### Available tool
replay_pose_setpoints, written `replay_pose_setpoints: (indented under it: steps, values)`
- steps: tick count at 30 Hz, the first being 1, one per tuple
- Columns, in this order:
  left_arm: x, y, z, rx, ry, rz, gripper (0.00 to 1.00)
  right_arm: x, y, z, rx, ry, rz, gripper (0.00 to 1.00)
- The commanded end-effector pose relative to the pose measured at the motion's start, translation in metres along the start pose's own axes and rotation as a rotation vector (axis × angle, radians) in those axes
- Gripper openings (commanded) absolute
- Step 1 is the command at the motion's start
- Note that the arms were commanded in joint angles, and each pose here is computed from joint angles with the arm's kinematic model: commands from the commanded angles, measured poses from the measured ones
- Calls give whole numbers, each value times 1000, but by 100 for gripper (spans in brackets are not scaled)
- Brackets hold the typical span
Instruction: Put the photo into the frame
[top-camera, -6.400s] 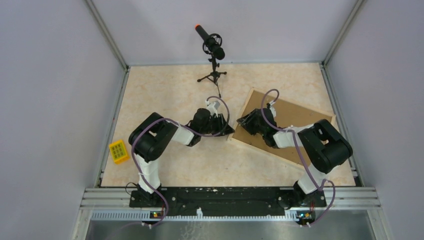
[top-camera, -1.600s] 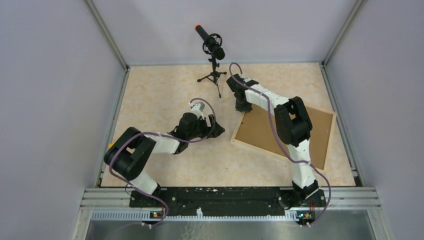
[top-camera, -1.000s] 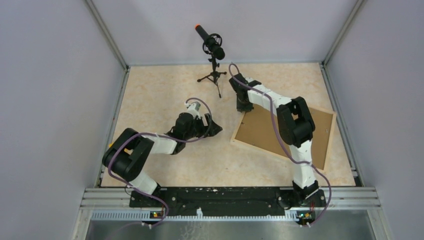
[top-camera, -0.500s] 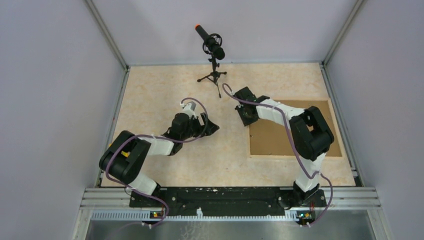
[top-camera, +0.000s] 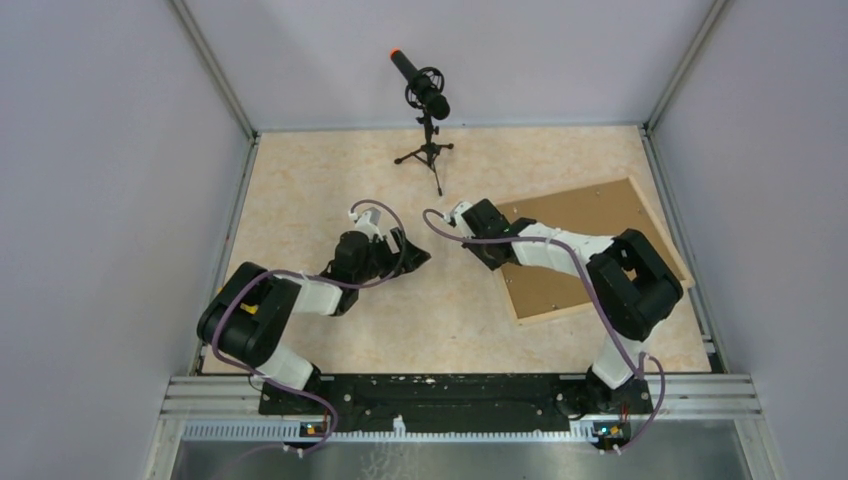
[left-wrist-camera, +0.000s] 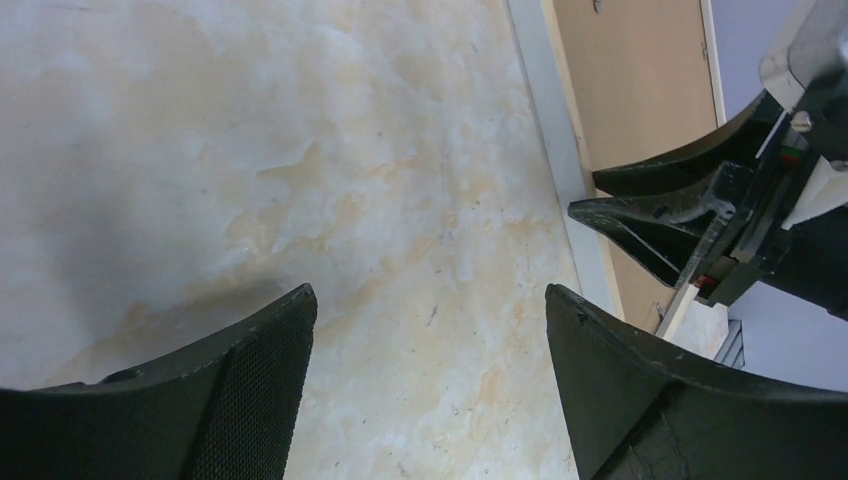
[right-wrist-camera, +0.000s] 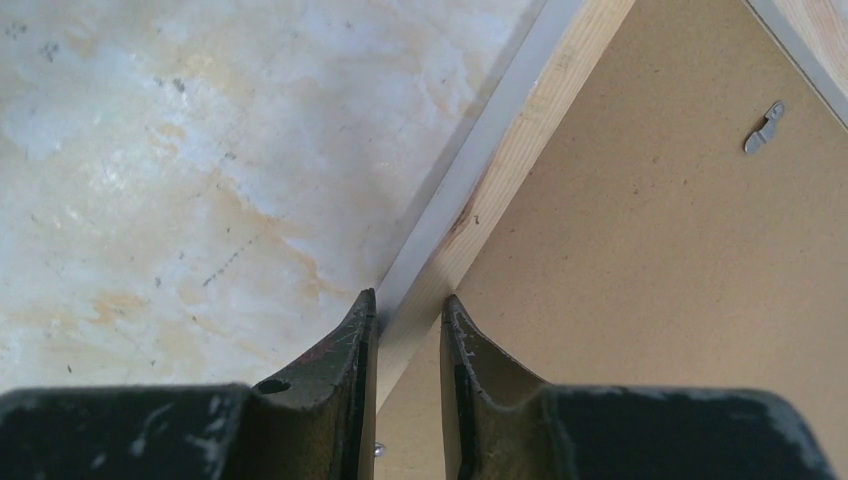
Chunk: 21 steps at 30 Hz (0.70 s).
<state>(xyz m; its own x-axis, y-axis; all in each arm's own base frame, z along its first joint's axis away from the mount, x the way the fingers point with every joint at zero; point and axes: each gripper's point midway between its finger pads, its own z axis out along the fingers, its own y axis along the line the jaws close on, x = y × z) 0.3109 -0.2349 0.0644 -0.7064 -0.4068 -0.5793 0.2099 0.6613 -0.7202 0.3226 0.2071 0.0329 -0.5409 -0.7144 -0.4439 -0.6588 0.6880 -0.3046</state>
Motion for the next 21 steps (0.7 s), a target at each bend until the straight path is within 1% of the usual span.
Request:
replay_pose_setpoints:
  steps: [1,5,9,12,16,17,18,20,21]
  values:
    - [-18,-9,-9,56,-86,-30,88,40,30,-10,-150,110,-230,0]
    - [-22,-4,-16,44,-117,-54,88,47,43,-22,-164,92,-345,0]
    - [-20,-4,-13,53,-99,-56,88,58,58,-34,-208,56,-462,0]
    - [-17,-6,-9,69,-73,-52,88,67,59,-39,-214,54,-478,0]
    - [-13,-17,-1,130,-11,-26,88,81,56,-40,-200,88,-478,0]
    - [-11,-19,1,147,7,-22,88,85,54,-41,-188,96,-475,2]
    - [-9,-22,4,167,24,-14,88,88,53,-42,-186,96,-475,6]
    - [-2,-28,8,220,73,0,88,90,52,-47,-179,79,-473,21]
    - [0,-31,10,239,86,7,88,90,51,-50,-177,65,-469,27]
